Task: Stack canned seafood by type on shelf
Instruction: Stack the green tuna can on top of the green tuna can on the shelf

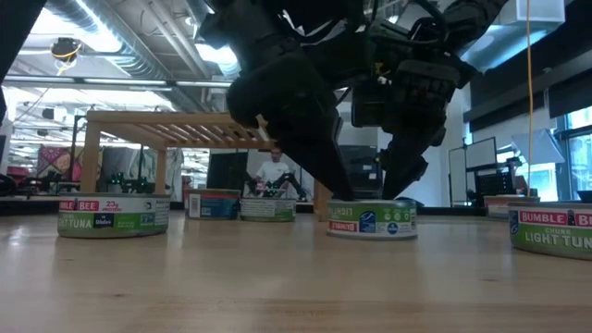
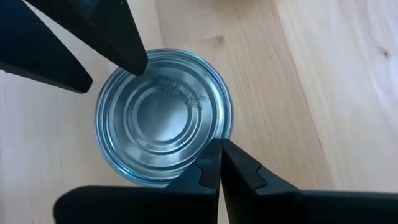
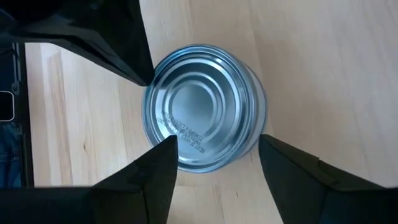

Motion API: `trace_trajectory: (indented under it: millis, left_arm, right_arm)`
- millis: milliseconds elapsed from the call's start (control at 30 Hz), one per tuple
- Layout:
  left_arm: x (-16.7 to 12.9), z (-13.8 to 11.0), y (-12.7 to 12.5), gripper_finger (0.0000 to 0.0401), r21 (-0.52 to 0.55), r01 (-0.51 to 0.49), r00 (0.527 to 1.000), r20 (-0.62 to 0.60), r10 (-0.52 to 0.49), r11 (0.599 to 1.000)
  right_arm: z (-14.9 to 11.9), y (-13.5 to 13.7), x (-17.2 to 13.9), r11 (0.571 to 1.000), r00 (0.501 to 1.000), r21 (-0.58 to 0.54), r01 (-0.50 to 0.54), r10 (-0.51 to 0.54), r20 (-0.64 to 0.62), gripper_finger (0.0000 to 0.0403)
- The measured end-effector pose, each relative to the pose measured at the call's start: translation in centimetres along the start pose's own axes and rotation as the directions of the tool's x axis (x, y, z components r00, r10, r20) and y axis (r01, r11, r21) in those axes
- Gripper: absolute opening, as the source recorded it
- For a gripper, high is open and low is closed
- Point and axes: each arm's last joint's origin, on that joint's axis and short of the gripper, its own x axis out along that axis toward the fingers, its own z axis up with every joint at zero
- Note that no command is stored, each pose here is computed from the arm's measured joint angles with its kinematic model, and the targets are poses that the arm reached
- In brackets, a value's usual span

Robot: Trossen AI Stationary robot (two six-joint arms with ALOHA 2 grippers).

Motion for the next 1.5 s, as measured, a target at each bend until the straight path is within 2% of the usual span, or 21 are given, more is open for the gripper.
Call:
trace_trajectory:
  millis: [367,567,867,1300,1500]
  left_arm:
    - [0.2,0.0,-0.2,0.0005,0.005,0.037,0.999,0.017,-0.037,0.999]
    - [0.3,0.2,-0.3,0.0005,0.009,0.039,0.999,0.036,-0.040,0.999]
    - [0.3,0.1,-0.5,0.0005,0.012,0.064,0.997,0.034,-0.065,0.998]
    - [0.2,-0.1,-1.4,0.0005,0.021,0.076,0.997,0.004,-0.076,0.997]
    - [0.2,-0.1,-1.7,0.0005,0.029,0.065,0.998,0.005,-0.065,0.997]
  right_arm:
    - [0.0,0.0,0.0,1.000,1.000,0.001,-0.022,0.022,-0.006,0.0223]
    - [-0.3,-0.3,1.5,0.999,0.999,0.049,-0.023,0.026,-0.043,0.0223]
    - [-0.5,1.1,3.2,0.994,0.993,-0.004,-0.110,0.110,-0.051,0.0223]
    - [0.2,1.8,3.1,0.960,0.961,0.056,-0.273,0.275,-0.027,0.0223]
    - [0.2,1.9,3.1,0.952,0.955,0.096,-0.289,0.293,-0.033,0.0223]
